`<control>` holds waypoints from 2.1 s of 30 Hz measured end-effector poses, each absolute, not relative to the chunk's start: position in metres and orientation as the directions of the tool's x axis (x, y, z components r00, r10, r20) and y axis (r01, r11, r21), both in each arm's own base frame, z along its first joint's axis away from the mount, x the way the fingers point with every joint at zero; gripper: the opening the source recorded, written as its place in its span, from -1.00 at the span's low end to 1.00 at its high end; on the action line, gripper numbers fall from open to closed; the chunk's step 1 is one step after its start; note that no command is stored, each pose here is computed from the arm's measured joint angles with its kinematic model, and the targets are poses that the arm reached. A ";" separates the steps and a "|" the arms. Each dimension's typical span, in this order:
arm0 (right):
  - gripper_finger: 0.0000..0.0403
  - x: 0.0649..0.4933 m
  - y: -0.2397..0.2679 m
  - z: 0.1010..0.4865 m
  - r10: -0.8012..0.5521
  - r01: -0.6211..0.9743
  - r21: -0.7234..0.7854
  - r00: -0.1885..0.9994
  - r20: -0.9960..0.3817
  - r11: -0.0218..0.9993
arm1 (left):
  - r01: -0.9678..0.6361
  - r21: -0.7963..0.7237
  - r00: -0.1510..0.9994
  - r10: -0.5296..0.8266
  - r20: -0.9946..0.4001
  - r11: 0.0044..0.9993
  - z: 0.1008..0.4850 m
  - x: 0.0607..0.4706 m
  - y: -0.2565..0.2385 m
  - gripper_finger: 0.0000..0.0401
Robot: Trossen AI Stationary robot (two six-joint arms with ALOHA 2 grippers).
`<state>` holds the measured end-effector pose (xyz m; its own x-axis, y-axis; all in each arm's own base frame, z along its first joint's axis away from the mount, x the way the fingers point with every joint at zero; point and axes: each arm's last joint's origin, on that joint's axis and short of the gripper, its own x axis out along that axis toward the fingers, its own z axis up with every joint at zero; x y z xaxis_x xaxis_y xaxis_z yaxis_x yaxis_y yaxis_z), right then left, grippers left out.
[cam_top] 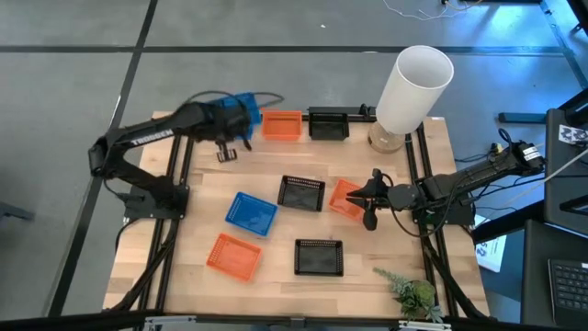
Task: Stack baskets by color
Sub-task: Stack the middle blue bin on the top blue bin, then stack the bottom blue bin on the stacked blue bins
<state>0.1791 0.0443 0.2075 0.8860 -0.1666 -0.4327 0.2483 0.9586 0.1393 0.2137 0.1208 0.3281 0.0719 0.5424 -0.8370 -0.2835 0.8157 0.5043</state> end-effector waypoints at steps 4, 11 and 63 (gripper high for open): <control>-0.65 0.179 0.044 0.207 -0.167 0.248 0.139 0.886 -0.433 0.959 | -0.196 0.452 0.046 0.469 -0.882 0.870 0.323 0.198 0.151 -1.00; -0.65 0.179 0.044 0.207 -0.167 0.248 0.139 0.886 -0.433 0.959 | -0.167 0.392 -0.010 0.396 -0.918 0.905 0.292 0.176 0.198 -1.00; -0.65 0.179 0.044 0.208 -0.167 0.250 0.143 0.886 -0.432 0.958 | -0.109 0.448 0.072 0.457 -0.887 0.887 0.250 0.172 0.227 -0.48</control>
